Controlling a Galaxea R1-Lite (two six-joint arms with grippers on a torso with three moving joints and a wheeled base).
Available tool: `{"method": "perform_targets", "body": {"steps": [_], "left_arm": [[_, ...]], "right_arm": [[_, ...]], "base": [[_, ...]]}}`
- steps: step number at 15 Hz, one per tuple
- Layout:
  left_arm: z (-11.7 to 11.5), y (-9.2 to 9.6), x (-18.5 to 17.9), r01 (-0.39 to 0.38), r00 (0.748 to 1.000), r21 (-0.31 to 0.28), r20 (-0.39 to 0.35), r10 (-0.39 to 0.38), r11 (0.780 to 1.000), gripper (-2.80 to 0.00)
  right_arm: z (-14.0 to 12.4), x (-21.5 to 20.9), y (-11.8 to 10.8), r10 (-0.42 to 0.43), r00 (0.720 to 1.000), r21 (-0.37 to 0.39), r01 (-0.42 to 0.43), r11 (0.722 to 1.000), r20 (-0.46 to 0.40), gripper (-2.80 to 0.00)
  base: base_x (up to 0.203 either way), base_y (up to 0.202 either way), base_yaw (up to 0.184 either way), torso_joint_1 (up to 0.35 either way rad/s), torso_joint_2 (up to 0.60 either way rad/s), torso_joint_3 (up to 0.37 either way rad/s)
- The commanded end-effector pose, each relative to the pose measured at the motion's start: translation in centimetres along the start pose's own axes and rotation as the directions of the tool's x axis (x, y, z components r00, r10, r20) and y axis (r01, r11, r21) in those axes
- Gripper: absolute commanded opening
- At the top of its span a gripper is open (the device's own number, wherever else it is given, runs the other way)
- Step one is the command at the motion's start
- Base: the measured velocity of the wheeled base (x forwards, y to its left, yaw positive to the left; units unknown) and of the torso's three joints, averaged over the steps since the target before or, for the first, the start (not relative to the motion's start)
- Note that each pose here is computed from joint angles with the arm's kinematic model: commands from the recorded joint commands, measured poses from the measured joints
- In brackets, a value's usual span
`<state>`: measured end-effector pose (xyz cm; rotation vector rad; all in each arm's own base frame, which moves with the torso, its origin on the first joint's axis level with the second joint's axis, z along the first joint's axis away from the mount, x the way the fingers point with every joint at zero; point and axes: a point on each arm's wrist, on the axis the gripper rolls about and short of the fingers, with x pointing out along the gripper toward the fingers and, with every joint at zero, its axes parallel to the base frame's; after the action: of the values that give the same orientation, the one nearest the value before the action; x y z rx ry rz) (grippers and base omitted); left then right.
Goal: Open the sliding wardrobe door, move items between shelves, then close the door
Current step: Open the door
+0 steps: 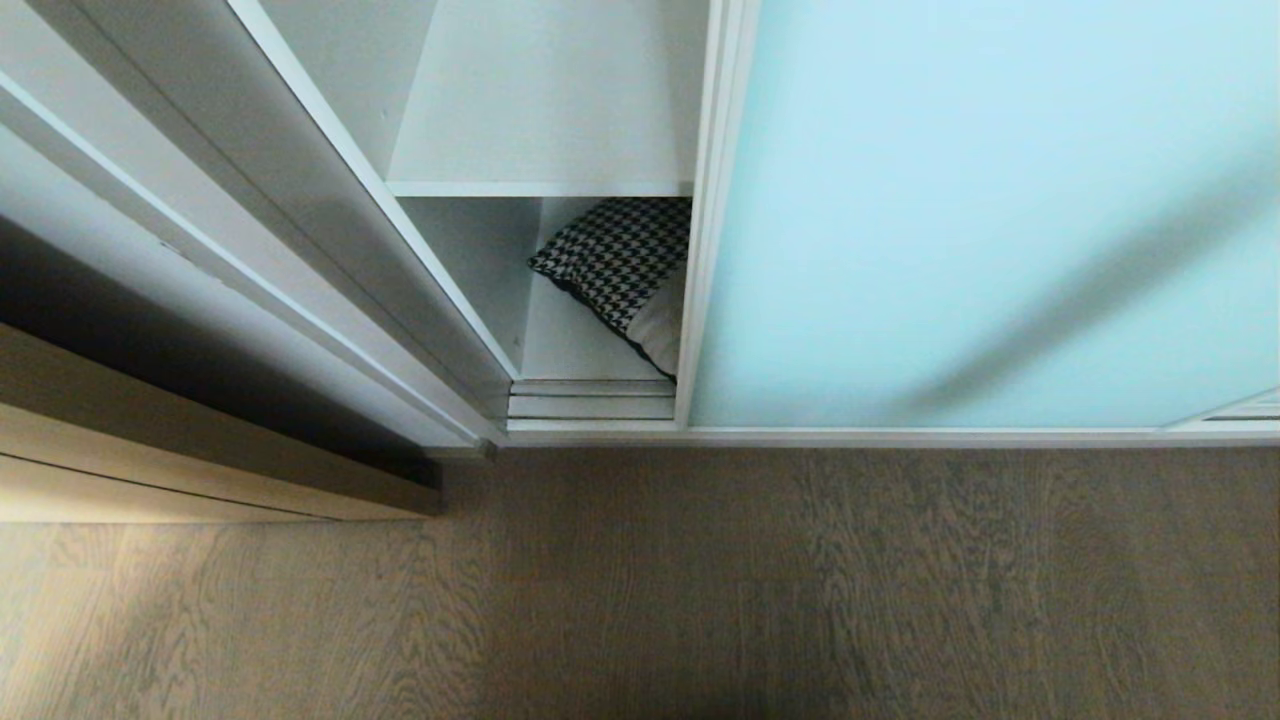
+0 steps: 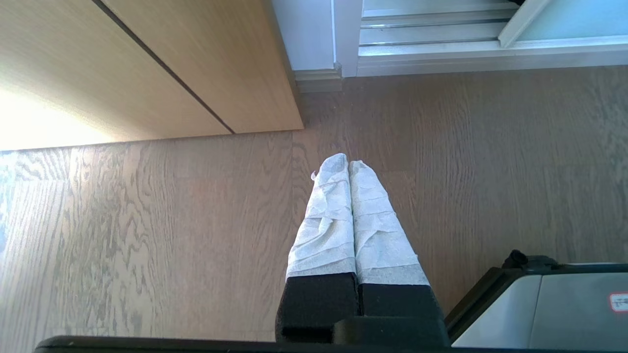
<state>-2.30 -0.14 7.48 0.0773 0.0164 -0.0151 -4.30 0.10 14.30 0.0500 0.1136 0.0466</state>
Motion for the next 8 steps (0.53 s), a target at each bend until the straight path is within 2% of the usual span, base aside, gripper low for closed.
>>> {"method": "perform_targets", "body": {"steps": [1,2,4,6,8], "left_arm": [[0.0,0.0,0.0,-0.001,1.0,0.0,-0.001,0.001,1.0,-2.8],[0.0,0.0,0.0,-0.001,1.0,0.002,-0.001,0.001,1.0,-2.8],[0.0,0.0,0.0,-0.001,1.0,0.0,-0.001,0.001,1.0,-2.8],[0.0,0.0,0.0,-0.001,1.0,0.0,-0.001,0.001,1.0,-2.8],[0.0,0.0,0.0,-0.001,1.0,0.0,-0.001,0.001,1.0,-2.8]], "right_arm": [[-3.1,-0.1,-0.1,-0.006,1.0,-0.02,0.006,1.0,0.026,-2.8],[-4.1,0.5,-0.3,-0.03,0.999,-0.025,0.03,0.999,0.016,-2.8],[-5.8,2.0,-0.5,-0.076,0.996,-0.027,0.077,0.997,0.047,-2.8],[-6.3,2.7,-0.6,-0.081,0.988,-0.028,0.085,0.996,0.131,-2.8],[-6.4,2.7,-0.6,-0.083,0.989,-0.032,0.088,0.996,0.122,-2.8]], "base": [[0.0,0.0,0.0,0.0,0.0,0.0],[0.0,0.0,0.0,0.0,0.0,0.0],[0.0,0.0,0.0,0.0,0.0,0.0],[0.0,0.0,0.0,0.0,0.0,0.0],[0.0,0.0,0.0,0.0,0.0,0.0]]}}
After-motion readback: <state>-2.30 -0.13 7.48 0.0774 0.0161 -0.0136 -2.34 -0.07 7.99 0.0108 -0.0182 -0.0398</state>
